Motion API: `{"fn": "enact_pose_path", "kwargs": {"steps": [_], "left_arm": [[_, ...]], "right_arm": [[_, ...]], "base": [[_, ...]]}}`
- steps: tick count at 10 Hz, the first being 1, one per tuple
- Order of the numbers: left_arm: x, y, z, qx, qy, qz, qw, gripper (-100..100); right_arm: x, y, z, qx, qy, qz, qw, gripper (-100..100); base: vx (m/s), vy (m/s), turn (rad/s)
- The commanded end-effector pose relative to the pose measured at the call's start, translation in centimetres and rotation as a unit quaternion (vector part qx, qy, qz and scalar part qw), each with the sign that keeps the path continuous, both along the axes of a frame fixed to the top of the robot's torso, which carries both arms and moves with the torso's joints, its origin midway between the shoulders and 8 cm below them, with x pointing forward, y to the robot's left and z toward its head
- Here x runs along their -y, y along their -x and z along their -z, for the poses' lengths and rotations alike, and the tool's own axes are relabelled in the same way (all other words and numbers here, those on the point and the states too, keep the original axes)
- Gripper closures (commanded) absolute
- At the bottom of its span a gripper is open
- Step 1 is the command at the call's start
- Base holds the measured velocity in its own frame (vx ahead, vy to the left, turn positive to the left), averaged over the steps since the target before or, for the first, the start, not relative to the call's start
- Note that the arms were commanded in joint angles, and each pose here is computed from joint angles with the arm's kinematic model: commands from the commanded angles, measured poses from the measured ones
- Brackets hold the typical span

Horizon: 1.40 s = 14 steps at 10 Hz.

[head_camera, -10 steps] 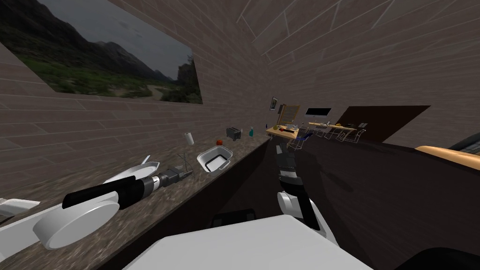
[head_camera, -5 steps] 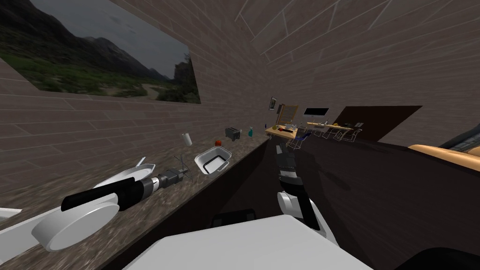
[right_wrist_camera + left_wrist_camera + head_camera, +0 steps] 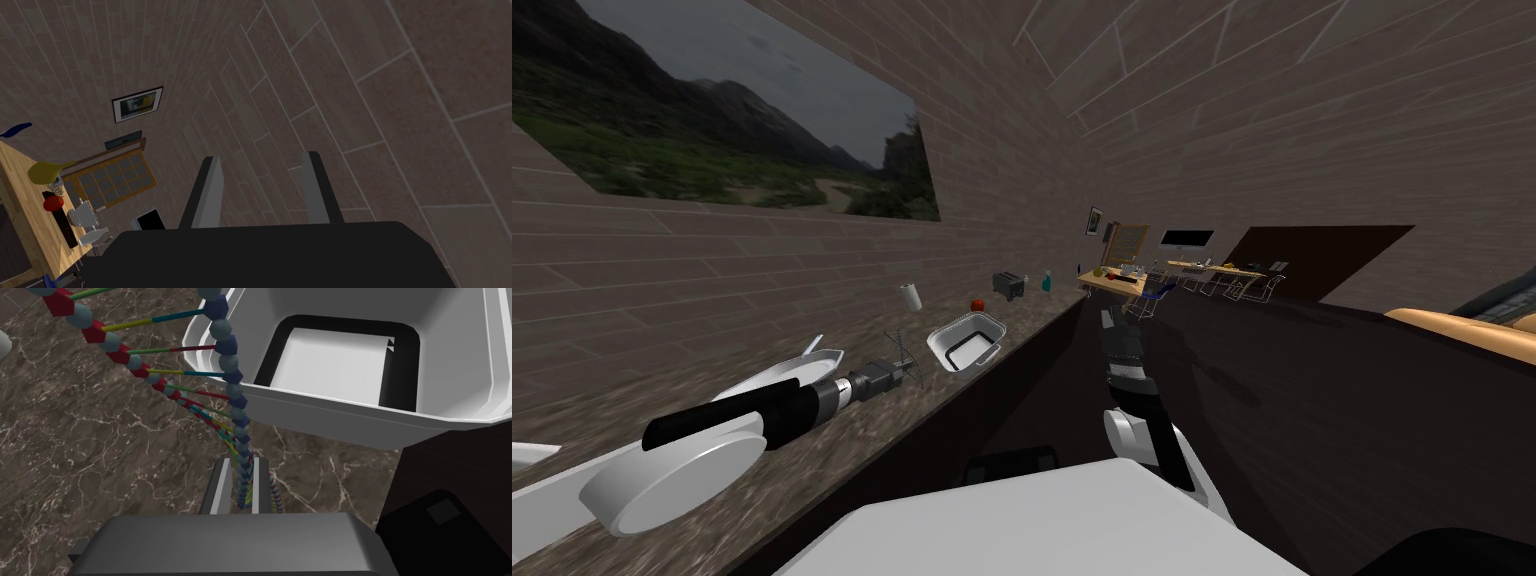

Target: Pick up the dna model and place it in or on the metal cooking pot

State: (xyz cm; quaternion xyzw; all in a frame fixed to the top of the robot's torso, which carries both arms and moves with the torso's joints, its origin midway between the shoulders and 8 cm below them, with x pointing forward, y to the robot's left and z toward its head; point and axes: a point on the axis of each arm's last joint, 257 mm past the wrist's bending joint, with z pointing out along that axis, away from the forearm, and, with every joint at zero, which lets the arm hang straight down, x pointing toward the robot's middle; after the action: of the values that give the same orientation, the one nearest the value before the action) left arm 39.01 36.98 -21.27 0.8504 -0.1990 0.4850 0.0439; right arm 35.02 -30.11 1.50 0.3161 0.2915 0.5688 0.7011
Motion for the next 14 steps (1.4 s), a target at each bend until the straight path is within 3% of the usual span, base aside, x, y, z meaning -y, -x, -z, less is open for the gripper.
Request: {"fn": "enact_pose_path", "kwargs": {"steps": [1, 4, 7, 14], "left_arm": [[0.4, -0.8, -1.5, 0.01, -0.017, 0.016, 0.9997, 100], [2.2, -2.6, -5.8, 0.038, -0.06, 0.061, 0.9956, 100], [3.7, -3.5, -8.7, 0.054, -0.092, 0.094, 0.9899, 100], [7.1, -3.9, -13.3, 0.07, -0.16, 0.157, 0.972, 100]], "right_arm": [[0.0, 0.0, 0.0, 0.0, 0.0, 0.0, 1.0, 0], [0.0, 0.0, 0.0, 0.0, 0.0, 0.0, 1.0, 0], [0.0, 0.0, 0.0, 0.0, 0.0, 0.0, 1.0, 0], [0.0, 0.0, 0.0, 0.0, 0.0, 0.0, 1.0, 0]], "base": [[-0.132, 0.03, 0.099], [-0.249, 0.057, 0.091], [-0.172, 0.03, 0.075], [-0.125, 0.003, 0.05]]}}
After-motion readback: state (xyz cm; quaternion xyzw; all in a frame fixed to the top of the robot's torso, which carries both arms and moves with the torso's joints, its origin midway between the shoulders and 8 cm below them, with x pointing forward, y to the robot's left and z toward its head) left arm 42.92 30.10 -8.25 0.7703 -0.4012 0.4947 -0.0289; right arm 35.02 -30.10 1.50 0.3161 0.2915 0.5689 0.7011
